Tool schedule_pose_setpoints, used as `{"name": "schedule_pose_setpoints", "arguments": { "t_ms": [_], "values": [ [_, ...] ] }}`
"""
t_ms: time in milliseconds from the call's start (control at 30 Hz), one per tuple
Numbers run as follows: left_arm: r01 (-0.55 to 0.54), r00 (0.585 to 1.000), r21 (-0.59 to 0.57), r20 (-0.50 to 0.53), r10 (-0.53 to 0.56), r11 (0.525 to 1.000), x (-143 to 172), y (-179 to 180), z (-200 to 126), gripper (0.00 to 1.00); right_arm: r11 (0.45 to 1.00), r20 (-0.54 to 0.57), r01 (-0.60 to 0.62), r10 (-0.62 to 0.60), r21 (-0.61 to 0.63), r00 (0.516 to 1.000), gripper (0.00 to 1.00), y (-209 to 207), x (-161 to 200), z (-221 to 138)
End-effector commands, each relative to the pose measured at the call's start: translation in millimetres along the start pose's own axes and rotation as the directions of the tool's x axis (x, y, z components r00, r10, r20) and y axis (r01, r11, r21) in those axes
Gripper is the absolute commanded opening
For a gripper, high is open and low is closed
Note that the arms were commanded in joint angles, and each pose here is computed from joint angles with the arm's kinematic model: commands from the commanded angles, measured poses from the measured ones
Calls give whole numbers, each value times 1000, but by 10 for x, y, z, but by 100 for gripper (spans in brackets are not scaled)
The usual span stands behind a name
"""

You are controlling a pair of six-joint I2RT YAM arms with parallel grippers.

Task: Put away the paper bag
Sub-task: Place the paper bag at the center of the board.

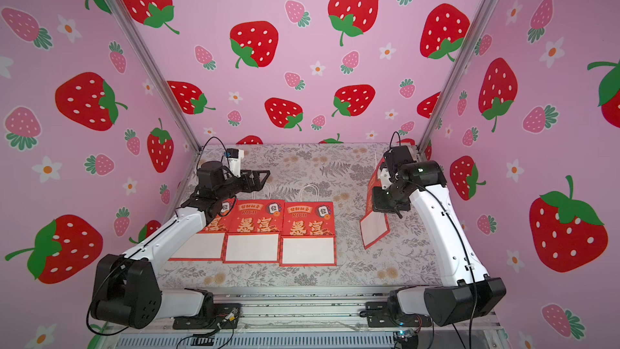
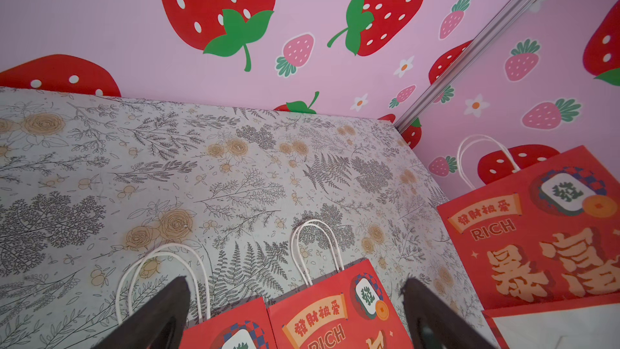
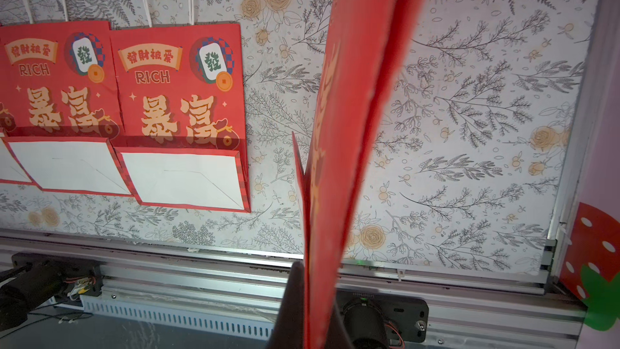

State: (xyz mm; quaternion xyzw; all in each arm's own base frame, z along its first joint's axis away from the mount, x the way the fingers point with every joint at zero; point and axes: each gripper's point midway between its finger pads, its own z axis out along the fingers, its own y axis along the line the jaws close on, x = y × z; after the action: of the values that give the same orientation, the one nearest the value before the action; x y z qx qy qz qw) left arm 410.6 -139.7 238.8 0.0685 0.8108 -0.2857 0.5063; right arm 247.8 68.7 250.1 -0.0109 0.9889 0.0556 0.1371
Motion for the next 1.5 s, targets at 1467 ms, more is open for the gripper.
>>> {"name": "schedule_pose_setpoints", "arguments": {
  "t_ms": [1467],
  "values": [
    [-88,996,1,0,88,996,14,-55,90,99,983,-360,-177,180,41,915,0,-323,304,1168]
  ]
}}
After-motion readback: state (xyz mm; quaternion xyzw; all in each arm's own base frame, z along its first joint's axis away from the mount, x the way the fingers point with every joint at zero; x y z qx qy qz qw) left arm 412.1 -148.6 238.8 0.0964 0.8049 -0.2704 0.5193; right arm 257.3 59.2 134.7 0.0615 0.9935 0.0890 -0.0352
